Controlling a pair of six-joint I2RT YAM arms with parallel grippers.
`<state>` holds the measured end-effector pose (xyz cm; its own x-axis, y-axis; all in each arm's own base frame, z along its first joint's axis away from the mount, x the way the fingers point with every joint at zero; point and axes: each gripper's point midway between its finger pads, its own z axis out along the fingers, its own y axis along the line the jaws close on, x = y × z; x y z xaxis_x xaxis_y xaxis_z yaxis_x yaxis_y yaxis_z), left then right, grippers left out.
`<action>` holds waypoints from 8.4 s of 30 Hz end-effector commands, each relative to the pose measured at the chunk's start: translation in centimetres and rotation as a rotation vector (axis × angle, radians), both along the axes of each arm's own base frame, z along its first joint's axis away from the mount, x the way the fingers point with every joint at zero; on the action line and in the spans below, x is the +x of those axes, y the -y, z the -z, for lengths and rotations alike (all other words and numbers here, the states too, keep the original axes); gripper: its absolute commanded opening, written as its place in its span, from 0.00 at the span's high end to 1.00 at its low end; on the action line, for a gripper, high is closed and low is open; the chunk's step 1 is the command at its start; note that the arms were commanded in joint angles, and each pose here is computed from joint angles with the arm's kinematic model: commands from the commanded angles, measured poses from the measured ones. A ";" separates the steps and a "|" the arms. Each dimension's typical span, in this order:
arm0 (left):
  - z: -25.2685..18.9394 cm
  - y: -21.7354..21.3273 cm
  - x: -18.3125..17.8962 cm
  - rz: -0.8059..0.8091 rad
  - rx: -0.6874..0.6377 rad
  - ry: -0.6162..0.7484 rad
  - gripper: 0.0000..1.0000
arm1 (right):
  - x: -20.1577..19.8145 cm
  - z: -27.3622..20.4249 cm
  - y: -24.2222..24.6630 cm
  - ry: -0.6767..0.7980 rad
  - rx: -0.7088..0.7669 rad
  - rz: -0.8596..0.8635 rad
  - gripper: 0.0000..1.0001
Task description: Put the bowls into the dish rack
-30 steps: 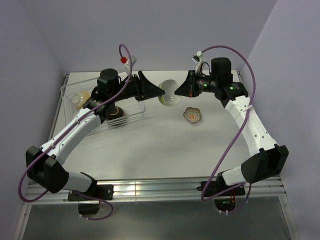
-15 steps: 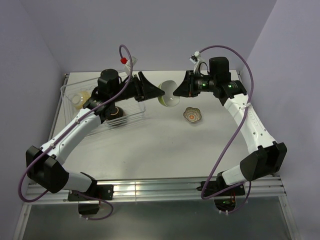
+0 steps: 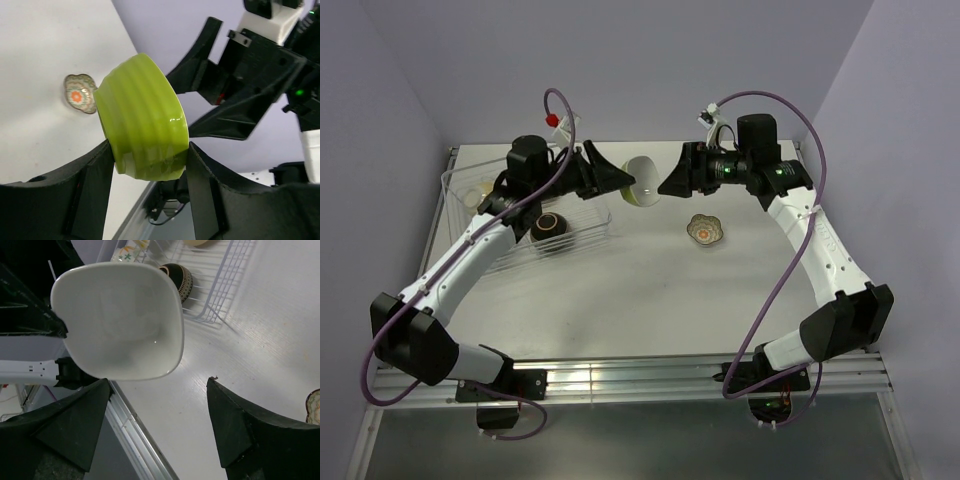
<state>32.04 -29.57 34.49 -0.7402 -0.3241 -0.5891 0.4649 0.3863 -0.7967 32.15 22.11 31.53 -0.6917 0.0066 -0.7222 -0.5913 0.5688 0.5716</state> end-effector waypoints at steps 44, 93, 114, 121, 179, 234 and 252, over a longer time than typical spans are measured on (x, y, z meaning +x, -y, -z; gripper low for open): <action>10.6 -16.5 19.8 -0.005 1.182 0.830 1.00 | 1.5 -0.2 2.1 0.027 -0.056 0.062 0.00; 21.8 -16.2 22.8 0.221 1.584 0.795 0.96 | 1.7 2.0 3.3 -0.024 -0.063 0.065 0.00; 23.6 -16.4 21.4 0.293 1.611 0.740 0.57 | 2.0 2.1 3.3 -0.032 -0.064 0.065 0.00; 24.4 -17.3 21.2 0.310 1.669 0.725 0.60 | 1.9 2.1 3.3 -0.036 -0.065 0.065 0.00; 24.5 -16.8 20.3 0.483 1.835 0.857 0.66 | 1.7 2.7 3.6 -0.055 -0.062 0.067 0.00; 22.4 -17.5 27.0 0.092 1.647 0.739 0.00 | 1.3 3.0 3.6 -0.069 -0.064 0.058 0.00; 18.8 -17.7 26.8 -0.025 1.479 0.648 0.02 | 1.3 3.2 4.0 -0.048 -0.093 0.055 0.00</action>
